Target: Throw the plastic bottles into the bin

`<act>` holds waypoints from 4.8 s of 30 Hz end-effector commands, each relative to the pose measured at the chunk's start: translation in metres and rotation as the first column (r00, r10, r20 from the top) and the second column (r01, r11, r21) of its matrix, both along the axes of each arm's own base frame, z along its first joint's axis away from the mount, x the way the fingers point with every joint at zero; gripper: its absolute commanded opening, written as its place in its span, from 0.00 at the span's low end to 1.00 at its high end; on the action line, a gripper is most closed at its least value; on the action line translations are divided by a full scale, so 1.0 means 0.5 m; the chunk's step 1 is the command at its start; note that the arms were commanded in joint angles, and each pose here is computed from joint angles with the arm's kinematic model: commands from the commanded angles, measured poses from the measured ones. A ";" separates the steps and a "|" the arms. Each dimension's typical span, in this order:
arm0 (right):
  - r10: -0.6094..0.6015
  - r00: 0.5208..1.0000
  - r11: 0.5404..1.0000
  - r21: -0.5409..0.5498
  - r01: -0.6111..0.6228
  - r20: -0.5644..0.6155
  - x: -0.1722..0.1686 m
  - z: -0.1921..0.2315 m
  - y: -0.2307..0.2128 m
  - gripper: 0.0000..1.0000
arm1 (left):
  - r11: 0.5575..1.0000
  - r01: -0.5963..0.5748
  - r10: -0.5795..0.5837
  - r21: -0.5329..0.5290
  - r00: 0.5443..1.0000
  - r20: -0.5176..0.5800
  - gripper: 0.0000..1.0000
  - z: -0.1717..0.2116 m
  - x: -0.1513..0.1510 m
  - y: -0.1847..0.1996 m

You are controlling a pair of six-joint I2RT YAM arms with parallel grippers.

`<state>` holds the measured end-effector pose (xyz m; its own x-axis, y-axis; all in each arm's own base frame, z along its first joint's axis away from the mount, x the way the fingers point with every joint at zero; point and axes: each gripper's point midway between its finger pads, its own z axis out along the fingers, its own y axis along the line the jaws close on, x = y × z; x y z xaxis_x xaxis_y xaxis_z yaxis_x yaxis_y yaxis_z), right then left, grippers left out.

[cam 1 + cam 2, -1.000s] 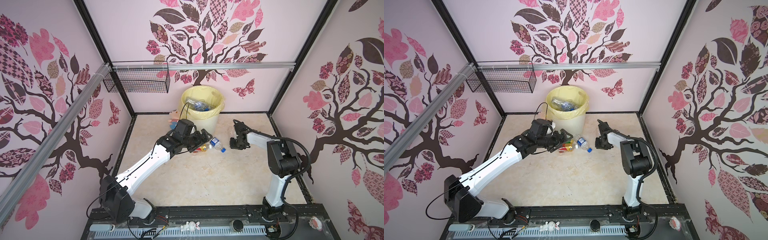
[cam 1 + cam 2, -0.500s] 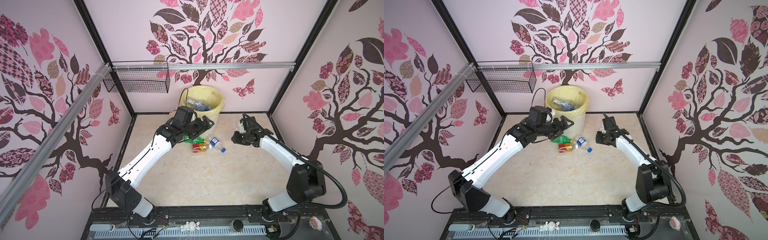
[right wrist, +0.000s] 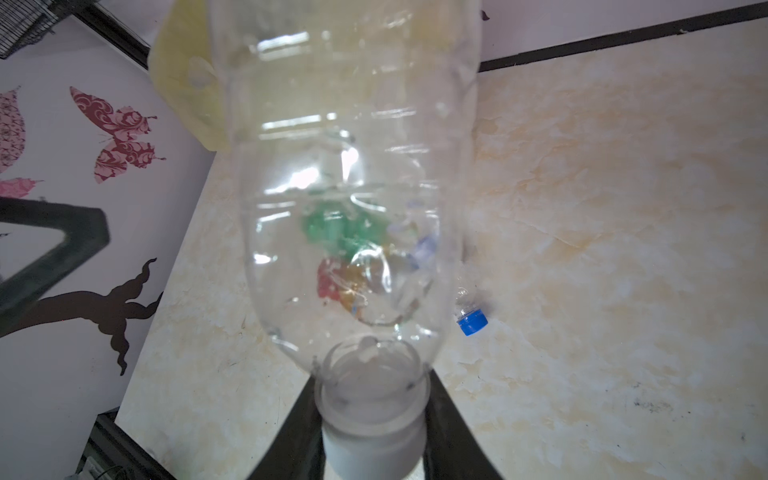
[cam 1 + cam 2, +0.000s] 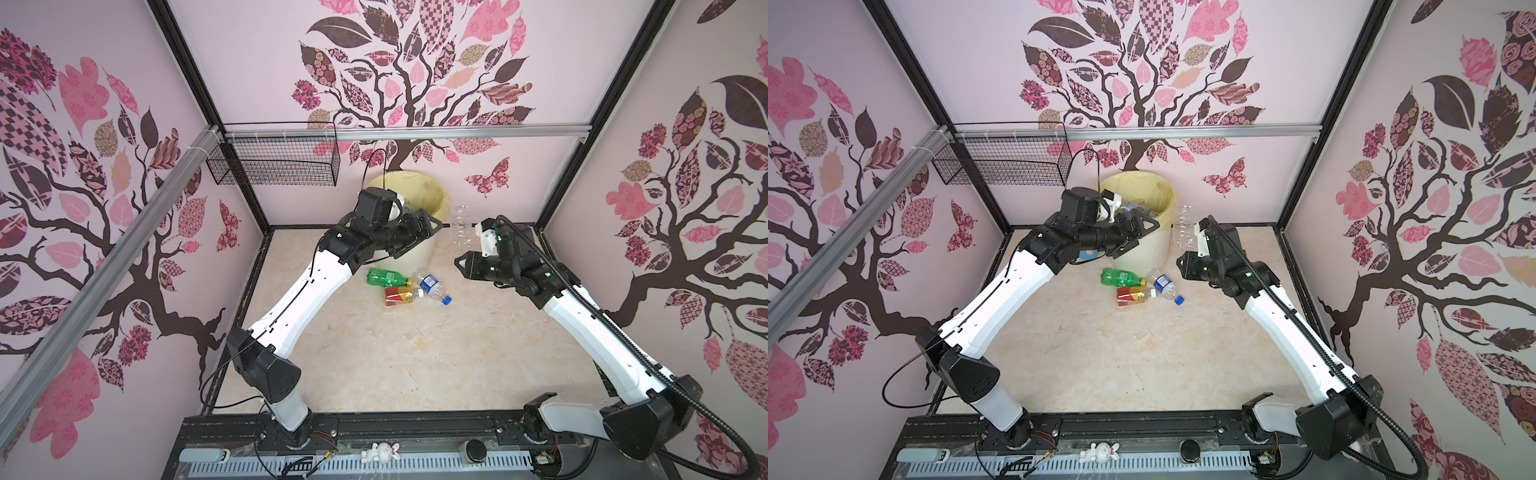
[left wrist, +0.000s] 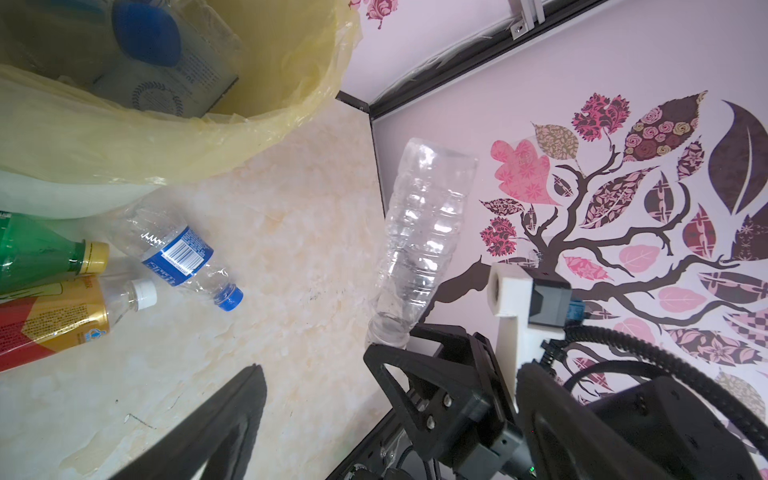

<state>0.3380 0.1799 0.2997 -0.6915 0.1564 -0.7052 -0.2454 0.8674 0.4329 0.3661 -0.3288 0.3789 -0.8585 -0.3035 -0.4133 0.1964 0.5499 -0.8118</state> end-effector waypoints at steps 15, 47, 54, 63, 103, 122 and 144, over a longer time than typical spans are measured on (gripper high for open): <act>0.241 0.957 0.965 0.063 -0.254 0.163 -0.046 0.110 0.147 0.30 | 0.999 0.026 -0.024 -0.035 0.998 0.057 0.94 0.040 0.022 -0.011; 0.121 0.953 0.992 -0.008 -0.123 0.278 0.035 0.250 0.133 0.94 | 0.941 -0.315 0.338 -0.123 0.862 0.378 0.54 0.223 0.179 0.149; 0.054 0.939 0.997 0.029 -0.068 0.339 0.048 0.331 0.119 1.00 | 0.879 -0.433 0.463 -0.199 0.671 0.579 0.54 0.371 0.185 0.219; -0.014 0.928 1.000 0.031 0.003 0.372 0.042 0.347 0.077 1.00 | 0.813 -0.499 0.535 -0.300 0.438 0.722 0.53 0.501 0.159 0.281; 0.008 0.987 0.997 0.081 -0.021 0.162 0.055 0.194 0.080 1.00 | 0.928 -0.363 0.369 -0.085 0.866 0.338 0.97 0.184 0.232 0.184; -0.045 0.991 0.998 -0.055 0.039 -0.123 0.017 -0.141 0.026 1.00 | 0.934 -0.356 0.355 -0.026 0.921 0.160 0.97 0.013 0.042 0.252; -0.063 0.973 0.997 -0.061 0.051 -0.223 -0.035 -0.211 0.006 1.00 | 0.868 -0.071 0.206 0.492 0.952 -0.225 0.97 -0.484 0.040 0.201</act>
